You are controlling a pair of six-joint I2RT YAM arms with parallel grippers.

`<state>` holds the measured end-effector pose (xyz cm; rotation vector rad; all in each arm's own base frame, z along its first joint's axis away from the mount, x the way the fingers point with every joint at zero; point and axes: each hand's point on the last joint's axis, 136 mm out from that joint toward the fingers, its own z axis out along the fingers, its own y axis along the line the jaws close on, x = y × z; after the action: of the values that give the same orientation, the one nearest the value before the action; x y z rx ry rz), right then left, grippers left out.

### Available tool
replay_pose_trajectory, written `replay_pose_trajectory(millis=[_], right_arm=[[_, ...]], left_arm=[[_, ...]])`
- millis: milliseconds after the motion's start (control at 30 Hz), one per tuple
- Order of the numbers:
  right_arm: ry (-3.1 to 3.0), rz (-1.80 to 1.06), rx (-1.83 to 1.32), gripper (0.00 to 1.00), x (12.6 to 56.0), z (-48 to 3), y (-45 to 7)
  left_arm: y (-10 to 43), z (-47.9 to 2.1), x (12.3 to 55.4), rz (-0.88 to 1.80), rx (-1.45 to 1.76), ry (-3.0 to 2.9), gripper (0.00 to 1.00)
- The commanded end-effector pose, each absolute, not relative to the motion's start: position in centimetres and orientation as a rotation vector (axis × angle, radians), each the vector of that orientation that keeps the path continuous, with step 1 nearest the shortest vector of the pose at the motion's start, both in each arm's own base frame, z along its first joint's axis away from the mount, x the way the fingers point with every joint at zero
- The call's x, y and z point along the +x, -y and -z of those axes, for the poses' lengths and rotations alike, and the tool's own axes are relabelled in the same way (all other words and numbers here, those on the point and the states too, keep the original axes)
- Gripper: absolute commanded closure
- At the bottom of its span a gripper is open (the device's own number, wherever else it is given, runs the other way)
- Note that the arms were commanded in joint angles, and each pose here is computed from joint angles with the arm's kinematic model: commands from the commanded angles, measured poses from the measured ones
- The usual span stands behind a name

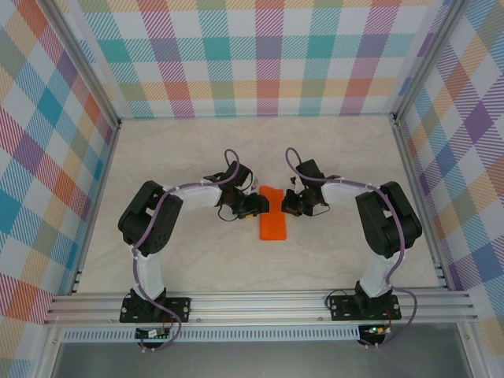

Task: Fold a paper plane with a square sheet of paper (fold left side to right side)
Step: First fold in half a square sheet of paper at the center of the table.

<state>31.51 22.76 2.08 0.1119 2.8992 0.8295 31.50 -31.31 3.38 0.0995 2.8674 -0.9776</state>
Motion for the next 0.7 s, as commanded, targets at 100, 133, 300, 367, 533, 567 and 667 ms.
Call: replay_pose_trajectory(millis=[100, 133, 300, 367, 533, 567, 667], right_arm=[[-2.901, -0.831, 0.087, 0.91, 31.7, -2.2, -23.1], [-2.9, -0.833, 0.087, 0.9, 31.7, -2.2, -23.1], [-2.855, -0.813, 0.073, 0.79, 32.0, -4.1, -22.8], [-2.838, -0.744, 0.073, 0.73, 32.0, -4.7, -21.9], [-2.813, -0.565, 0.087, 0.63, 31.3, -5.9, -19.0], [-2.82, -0.52, 0.092, 0.63, 31.0, -5.9, -18.4], [-2.861, -0.416, 0.101, 0.65, 30.1, -5.3, -16.9]], left_arm=[[31.9, -2.6, 31.4, 0.984, 0.089, -2.893, 0.47], [31.8, -2.5, 31.4, 0.975, 0.088, -2.896, 0.48], [31.4, -2.0, 31.3, 0.944, 0.078, -2.911, 0.52], [31.4, -1.9, 31.3, 0.945, 0.074, -2.915, 0.53], [31.4, -1.7, 31.3, 0.943, 0.075, -2.918, 0.53], [31.4, -1.7, 31.3, 0.942, 0.076, -2.918, 0.53], [31.4, -1.5, 31.3, 0.939, 0.074, -2.923, 0.53]])
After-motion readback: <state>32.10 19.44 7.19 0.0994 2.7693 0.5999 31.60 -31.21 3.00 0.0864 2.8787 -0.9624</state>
